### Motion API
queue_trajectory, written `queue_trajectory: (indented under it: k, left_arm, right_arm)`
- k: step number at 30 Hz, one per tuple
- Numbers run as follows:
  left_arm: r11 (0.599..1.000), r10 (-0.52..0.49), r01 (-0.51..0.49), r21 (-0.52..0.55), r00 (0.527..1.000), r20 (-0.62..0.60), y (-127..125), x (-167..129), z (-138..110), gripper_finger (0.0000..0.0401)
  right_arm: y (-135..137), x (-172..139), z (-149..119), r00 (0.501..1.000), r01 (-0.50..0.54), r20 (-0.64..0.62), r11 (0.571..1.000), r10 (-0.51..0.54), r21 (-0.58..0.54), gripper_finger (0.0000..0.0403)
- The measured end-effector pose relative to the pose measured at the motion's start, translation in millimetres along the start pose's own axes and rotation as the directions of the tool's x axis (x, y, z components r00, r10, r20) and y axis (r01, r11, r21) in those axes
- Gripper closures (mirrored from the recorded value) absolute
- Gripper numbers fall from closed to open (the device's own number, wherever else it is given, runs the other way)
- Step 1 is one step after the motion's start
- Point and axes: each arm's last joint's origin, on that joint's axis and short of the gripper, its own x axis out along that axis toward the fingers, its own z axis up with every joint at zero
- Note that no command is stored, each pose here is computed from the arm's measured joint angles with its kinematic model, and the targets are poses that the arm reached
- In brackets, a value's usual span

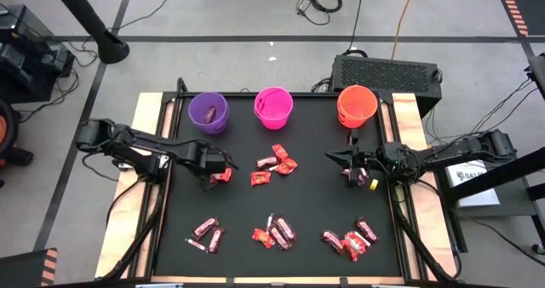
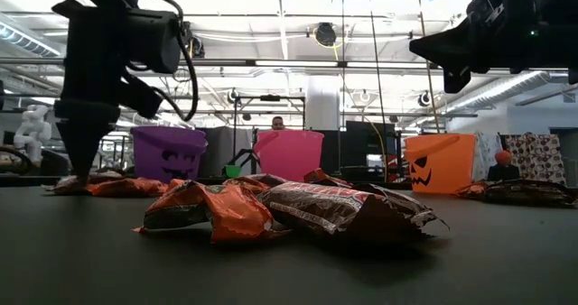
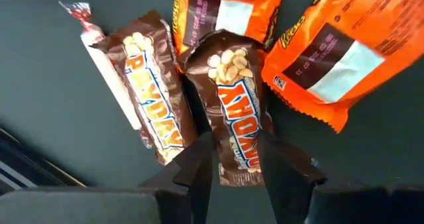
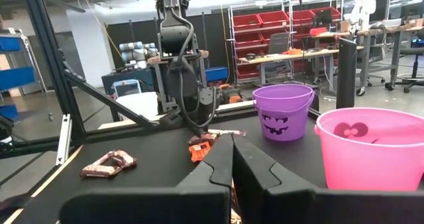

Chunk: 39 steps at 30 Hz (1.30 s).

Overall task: Sort candy by brand, put in halloween buckets
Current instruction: Put the brown chocolate bar into the purple bucket

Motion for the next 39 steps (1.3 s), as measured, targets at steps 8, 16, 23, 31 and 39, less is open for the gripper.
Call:
queue_trajectory:
  k: [8,16,23,31,39]
  left_arm:
    - [0.999,0.004,-0.001,0.046,0.998,-0.067,-4,9,2,0.0273]
    - [0.998,-0.012,0.018,0.059,0.995,-0.095,-5,11,2,0.0308]
    - [0.997,-0.010,0.017,0.072,0.995,-0.096,-5,8,2,0.0365]
    - [0.996,-0.024,0.017,0.090,0.996,0.085,-3,-27,12,0.0371]
    - [0.987,0.160,-0.148,-0.060,0.893,0.422,19,-80,29,0.0372]
  right_arm:
    - [0,0,0,1.000,0.000,0.000,1.000,0.000,0.000,0.0403]
    - [0,0,0,1.000,0.000,0.000,1.000,0.000,0.000,0.0403]
    - [0,0,0,1.000,0.001,0.000,1.000,-0.001,-0.001,0.0403]
    - [0,0,0,1.000,0.001,0.000,1.000,-0.001,-0.001,0.0403]
    - [0,0,0,1.000,0.003,0.002,1.000,-0.003,-0.001,0.0403]
